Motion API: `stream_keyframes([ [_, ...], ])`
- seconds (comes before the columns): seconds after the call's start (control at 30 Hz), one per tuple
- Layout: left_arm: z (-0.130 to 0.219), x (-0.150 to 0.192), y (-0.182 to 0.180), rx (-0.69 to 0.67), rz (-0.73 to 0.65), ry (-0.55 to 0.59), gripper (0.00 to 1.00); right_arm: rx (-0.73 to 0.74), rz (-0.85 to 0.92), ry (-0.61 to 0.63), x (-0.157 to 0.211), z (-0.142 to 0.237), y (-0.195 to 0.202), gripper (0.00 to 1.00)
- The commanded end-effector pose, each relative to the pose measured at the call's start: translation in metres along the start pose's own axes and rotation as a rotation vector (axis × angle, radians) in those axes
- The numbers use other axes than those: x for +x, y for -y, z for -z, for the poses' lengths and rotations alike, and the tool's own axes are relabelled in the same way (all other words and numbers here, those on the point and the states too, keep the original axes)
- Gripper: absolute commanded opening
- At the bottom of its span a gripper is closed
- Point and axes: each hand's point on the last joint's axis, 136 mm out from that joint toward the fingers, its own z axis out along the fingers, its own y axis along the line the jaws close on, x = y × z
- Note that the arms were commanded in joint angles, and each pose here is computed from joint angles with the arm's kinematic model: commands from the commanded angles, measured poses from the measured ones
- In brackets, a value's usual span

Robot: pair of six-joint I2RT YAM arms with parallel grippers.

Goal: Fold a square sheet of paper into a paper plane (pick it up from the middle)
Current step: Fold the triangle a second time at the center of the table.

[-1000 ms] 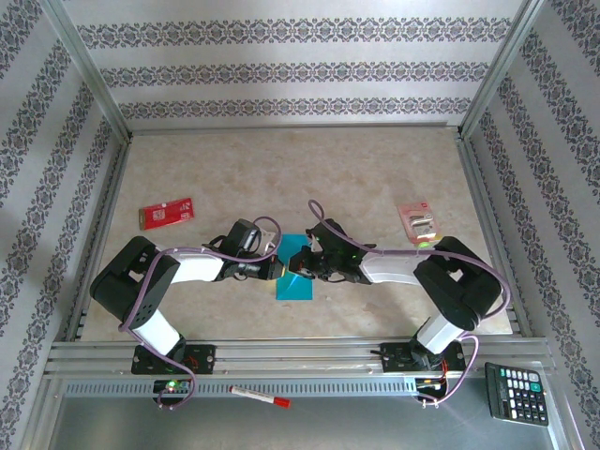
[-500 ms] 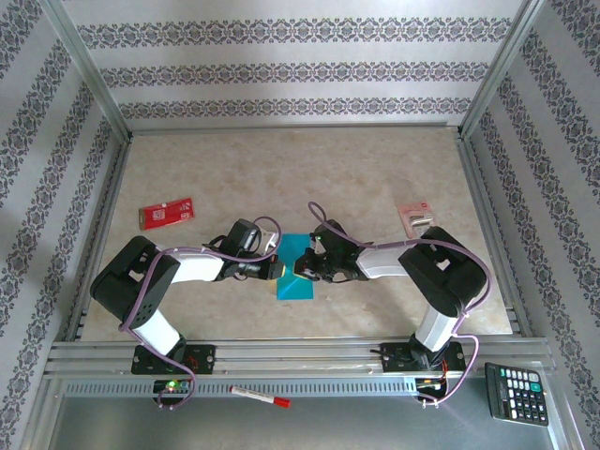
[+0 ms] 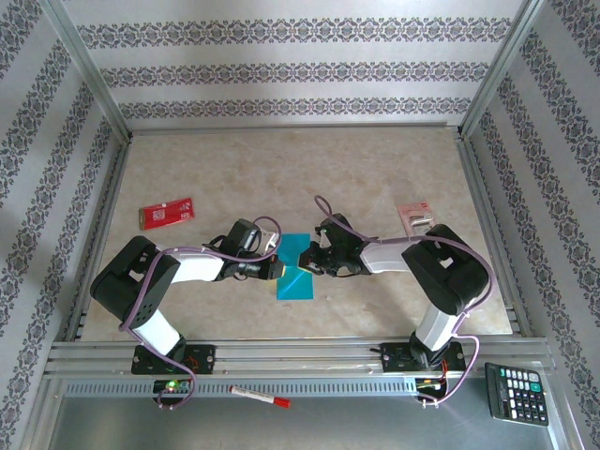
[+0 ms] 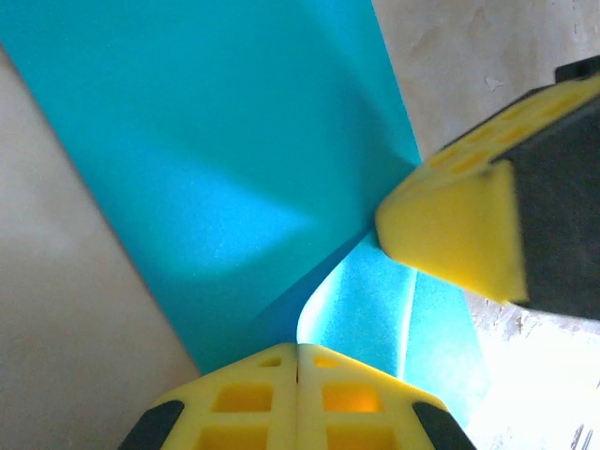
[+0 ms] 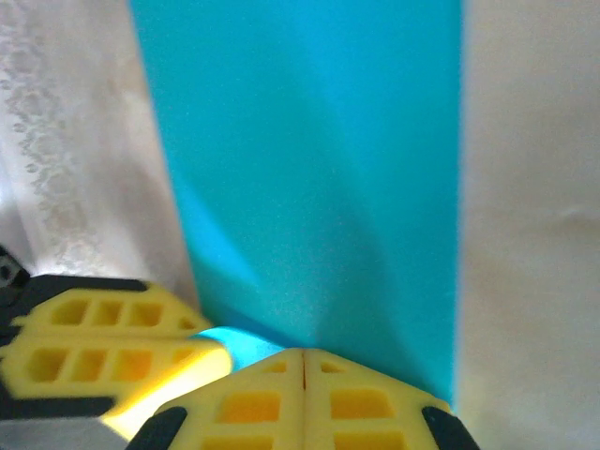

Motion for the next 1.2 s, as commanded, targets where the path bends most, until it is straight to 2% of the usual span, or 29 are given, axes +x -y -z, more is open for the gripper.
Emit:
stream_keyframes([
  [0.0, -0.007, 0.041, -0.037, -0.139, 0.064, -0.126, 0.00, 0.045, -0.005, -0.028, 0.006, -0.003, 0.023, 0.00],
  [0.13, -0.007, 0.041, -0.036, -0.137, 0.063, -0.126, 0.00, 0.035, -0.007, -0.011, -0.001, 0.008, 0.022, 0.00],
  [0.33, -0.007, 0.041, -0.036, -0.139, 0.064, -0.126, 0.00, -0.015, 0.057, 0.016, -0.003, 0.024, -0.015, 0.00],
  [0.6, -0.007, 0.041, -0.037, -0.140, 0.064, -0.126, 0.00, -0.036, 0.113, -0.051, 0.021, 0.000, -0.042, 0.00],
  [1.0, -0.006, 0.041, -0.035, -0.135, 0.062, -0.125, 0.00, 0.056, 0.051, -0.081, 0.025, -0.014, 0.011, 0.00],
  [1.17, -0.006, 0.039, -0.034, -0.133, 0.060, -0.123, 0.00, 0.071, 0.038, -0.085, 0.026, -0.014, 0.022, 0.00],
])
